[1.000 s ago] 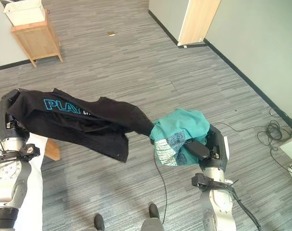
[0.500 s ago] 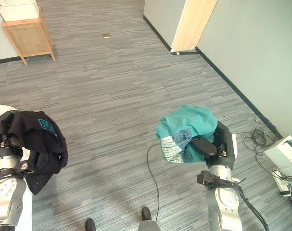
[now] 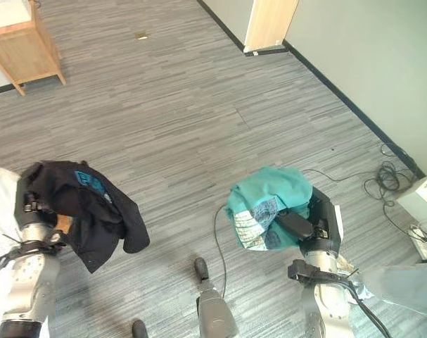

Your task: Pick up bed clothes into laundry basket.

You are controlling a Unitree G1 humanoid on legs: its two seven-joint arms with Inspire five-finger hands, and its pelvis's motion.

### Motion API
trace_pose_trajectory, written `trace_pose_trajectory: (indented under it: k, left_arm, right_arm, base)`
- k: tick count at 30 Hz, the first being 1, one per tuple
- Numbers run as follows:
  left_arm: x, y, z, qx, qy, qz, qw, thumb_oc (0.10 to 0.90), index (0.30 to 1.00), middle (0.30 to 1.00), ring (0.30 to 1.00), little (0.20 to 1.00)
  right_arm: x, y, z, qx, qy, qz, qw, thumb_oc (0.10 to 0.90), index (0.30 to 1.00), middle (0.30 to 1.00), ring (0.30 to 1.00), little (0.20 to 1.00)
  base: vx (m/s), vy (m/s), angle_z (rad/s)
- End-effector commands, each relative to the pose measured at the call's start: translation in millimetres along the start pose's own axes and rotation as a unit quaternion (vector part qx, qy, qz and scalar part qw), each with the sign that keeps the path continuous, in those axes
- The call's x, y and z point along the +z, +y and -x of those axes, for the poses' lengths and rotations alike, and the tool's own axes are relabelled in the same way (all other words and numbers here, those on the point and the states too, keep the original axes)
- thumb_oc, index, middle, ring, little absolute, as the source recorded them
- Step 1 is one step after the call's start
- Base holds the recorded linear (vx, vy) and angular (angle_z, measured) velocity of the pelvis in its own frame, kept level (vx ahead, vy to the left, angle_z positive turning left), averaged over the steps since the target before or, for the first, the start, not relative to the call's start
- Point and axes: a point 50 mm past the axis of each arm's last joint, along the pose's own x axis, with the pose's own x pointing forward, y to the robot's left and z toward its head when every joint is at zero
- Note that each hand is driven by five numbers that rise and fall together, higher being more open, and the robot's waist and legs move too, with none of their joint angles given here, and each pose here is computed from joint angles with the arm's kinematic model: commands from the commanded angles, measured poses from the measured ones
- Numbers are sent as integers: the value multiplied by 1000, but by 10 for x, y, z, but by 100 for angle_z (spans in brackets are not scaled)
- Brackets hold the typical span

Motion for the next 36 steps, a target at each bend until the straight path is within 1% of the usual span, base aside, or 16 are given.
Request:
trace_pose_trajectory:
  k: [1,5,7,9,12,13,15,16,19,20,22,24,27,30,34,36]
  left_arm:
    - [746,-143,-251,-44,-192,38,980,400,300,300,300,300]
    - [874,-121,-240,-49,-218,34,974,400,300,300,300,300]
    - [926,-137,-273,-44,-228,50,971,400,300,300,300,300]
    - [1106,-149,-279,-52,-268,38,961,400,300,300,300,300]
    - [1213,-156,-240,-56,-294,24,954,400,300,300,300,300]
    - [1334,-207,-208,-63,-325,3,944,400,300,300,300,300]
    - [1360,-181,-166,-59,-333,5,941,400,300,300,300,300]
    - [1417,-130,-142,-42,-346,-5,937,400,300,300,300,300]
    - [1529,-126,-149,-30,-372,-11,928,400,300,300,300,300]
    - [1553,-50,-129,-18,-381,-12,924,400,300,300,300,300]
    - [1498,69,-161,7,-364,-24,931,400,300,300,300,300]
    - [1490,96,-184,14,-361,-31,932,400,300,300,300,300]
    - [1461,182,-276,31,-347,-39,937,400,300,300,300,300]
    - [1355,115,-363,21,-322,-23,946,400,300,300,300,300]
    - [1179,244,-361,35,-277,-42,959,400,300,300,300,300]
    - [1125,299,-354,41,-262,-46,963,400,300,300,300,300]
  right_arm:
    - [778,-70,-145,17,-191,5,981,400,300,300,300,300]
    - [1010,-94,-259,15,-237,13,971,400,300,300,300,300]
    - [1125,28,-330,37,-256,8,966,400,300,300,300,300]
    - [1257,161,-344,76,-283,10,956,400,300,300,300,300]
    - [1250,243,-368,92,-280,16,956,400,300,300,300,300]
    - [1256,303,-390,99,-281,12,954,400,300,300,300,300]
    - [1250,333,-409,109,-274,10,956,400,300,300,300,300]
    - [1121,344,-335,123,-246,17,961,400,300,300,300,300]
    - [1084,298,-269,116,-243,23,963,400,300,300,300,300]
    - [998,172,-222,90,-227,19,969,400,300,300,300,300]
    - [959,65,-185,71,-217,22,973,400,300,300,300,300]
    - [952,16,-182,62,-215,23,974,400,300,300,300,300]
    - [1009,-188,-183,27,-218,28,975,400,300,300,300,300]
    - [1138,-224,-213,31,-236,46,970,400,300,300,300,300]
    - [1384,-269,-320,40,-261,85,961,400,300,300,300,300]
    - [1397,-285,-358,45,-256,84,962,400,300,300,300,300]
  base:
    - [267,-432,0]
    - [373,-509,-16]
    - [361,-162,-21]
    - [593,-133,-11]
    - [625,-52,3]
    - [751,-88,-45]
    - [511,-27,-35]
    - [479,27,8]
    - [349,-37,-5]
    - [417,-163,33]
    - [332,-179,99]
    - [248,-137,64]
    - [244,-126,75]
    - [131,-149,120]
    - [46,-121,51]
    - [47,-123,25]
